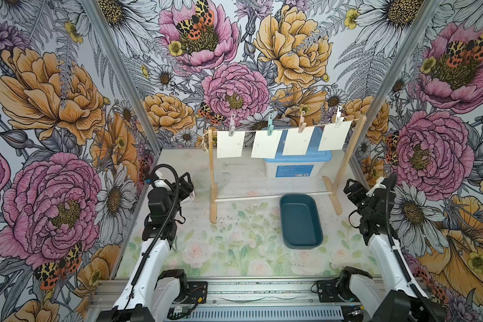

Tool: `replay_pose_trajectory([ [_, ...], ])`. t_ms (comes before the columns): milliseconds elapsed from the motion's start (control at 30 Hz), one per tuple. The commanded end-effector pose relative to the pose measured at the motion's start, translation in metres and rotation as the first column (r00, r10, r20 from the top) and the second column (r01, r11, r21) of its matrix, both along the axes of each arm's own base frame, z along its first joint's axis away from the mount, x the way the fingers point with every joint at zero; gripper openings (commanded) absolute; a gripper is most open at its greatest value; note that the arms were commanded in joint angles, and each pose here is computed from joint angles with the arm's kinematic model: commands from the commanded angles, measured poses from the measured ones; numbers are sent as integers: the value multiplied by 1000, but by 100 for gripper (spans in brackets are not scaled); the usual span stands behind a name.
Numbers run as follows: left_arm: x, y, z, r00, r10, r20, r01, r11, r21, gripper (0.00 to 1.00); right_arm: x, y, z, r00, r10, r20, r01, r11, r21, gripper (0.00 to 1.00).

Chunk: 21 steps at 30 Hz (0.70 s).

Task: Remove the postcards from the strings
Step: Move the clothesline to the center of the board.

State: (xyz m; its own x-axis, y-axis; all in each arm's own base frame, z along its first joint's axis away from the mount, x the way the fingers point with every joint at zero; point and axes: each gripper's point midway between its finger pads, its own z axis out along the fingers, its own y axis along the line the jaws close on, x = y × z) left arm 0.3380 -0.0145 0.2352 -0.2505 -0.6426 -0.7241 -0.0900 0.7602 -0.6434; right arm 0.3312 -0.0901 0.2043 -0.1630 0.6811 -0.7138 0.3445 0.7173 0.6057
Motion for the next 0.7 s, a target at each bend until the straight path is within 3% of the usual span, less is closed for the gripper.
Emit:
replay_pose_trajectory([
  [0,-17,-52,2,980,-194,-52,193,981,-12,72,9,2,12,998,54,15,-55,988,141,79],
  [233,-49,-137,4,913,-400,-83,407,907,104,60,34,-18,20,998,59,1,-58,979,198,74],
  [367,-65,-176,4,869,-486,-87,494,851,180,62,57,-24,21,995,98,-1,-94,960,264,72],
  [667,-70,-254,-4,743,-661,-104,667,721,188,67,109,-30,13,982,187,-4,-170,904,391,71],
])
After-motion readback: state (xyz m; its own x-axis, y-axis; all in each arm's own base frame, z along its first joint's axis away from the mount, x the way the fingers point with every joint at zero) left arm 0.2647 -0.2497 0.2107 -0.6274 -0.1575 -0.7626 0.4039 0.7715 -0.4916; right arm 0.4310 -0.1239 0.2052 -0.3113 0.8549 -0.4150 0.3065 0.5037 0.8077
